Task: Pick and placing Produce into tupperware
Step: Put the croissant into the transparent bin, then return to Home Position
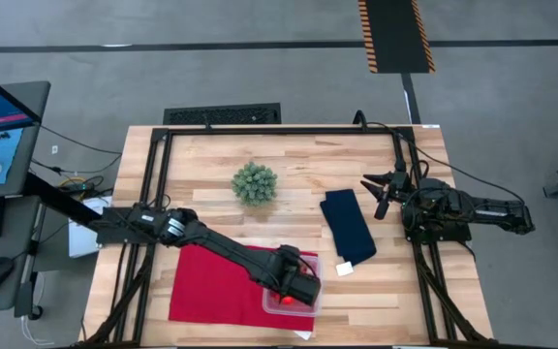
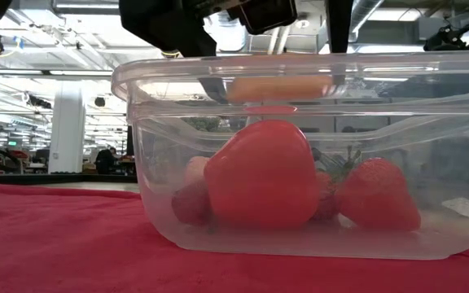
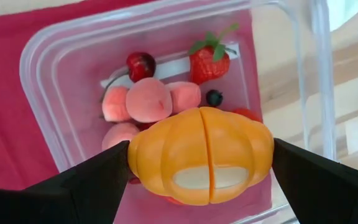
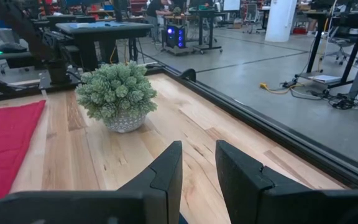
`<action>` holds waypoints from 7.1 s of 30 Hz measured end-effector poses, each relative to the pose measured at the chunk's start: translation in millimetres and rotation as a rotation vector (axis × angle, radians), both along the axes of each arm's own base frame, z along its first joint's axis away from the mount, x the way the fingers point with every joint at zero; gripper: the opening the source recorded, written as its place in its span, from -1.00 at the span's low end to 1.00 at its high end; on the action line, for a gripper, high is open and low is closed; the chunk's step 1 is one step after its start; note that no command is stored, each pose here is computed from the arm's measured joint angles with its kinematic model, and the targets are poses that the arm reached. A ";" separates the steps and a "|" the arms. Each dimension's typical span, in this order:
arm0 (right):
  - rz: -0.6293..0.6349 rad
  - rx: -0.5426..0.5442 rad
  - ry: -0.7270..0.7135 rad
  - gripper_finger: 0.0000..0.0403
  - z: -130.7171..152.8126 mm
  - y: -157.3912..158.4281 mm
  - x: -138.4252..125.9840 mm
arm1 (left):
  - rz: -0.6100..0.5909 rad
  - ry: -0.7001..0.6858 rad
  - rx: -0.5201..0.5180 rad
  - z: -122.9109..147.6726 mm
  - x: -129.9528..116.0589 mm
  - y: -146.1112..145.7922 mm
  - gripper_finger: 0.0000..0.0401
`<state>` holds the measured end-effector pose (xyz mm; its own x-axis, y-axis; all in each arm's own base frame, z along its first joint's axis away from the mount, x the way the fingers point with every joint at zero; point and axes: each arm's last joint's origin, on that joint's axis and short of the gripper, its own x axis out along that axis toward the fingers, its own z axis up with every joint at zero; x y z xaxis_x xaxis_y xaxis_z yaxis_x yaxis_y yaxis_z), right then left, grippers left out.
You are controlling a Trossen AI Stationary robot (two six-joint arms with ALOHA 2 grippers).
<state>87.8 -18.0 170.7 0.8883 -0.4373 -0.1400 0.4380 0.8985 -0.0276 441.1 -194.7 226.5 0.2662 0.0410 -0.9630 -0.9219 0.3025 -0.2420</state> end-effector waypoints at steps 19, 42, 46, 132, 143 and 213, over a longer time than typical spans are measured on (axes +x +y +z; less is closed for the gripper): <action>0.000 0.000 0.000 -0.40 0.0 0.0 0.0 | -0.023 0.036 0.003 -22.6 11.7 8.6 0.91; 0.000 0.000 0.000 -0.40 0.0 0.0 0.0 | -0.012 -0.050 0.331 41.3 -30.8 5.7 0.99; -0.001 0.000 0.000 -0.40 0.0 0.0 0.0 | -0.020 -0.090 0.454 55.5 -43.6 2.2 0.98; 0.000 0.000 0.001 -0.40 0.0 0.0 0.1 | -0.931 -1.655 1.156 14.7 -12.5 135.2 -1.00; 0.000 0.000 0.001 -0.40 0.0 0.0 0.1 | -0.948 -1.226 1.126 -37.5 -87.3 149.4 -1.00; 0.663 -0.058 -0.155 -0.40 22.7 36.7 -0.5 | -0.541 -0.935 1.125 -28.8 -355.2 196.1 -1.00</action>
<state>87.2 18.6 193.4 0.9790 0.2031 0.0182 -0.2015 0.9773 -0.0656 86.0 1.5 197.7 0.9522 0.3055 0.0066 -0.3042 0.9496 -0.0755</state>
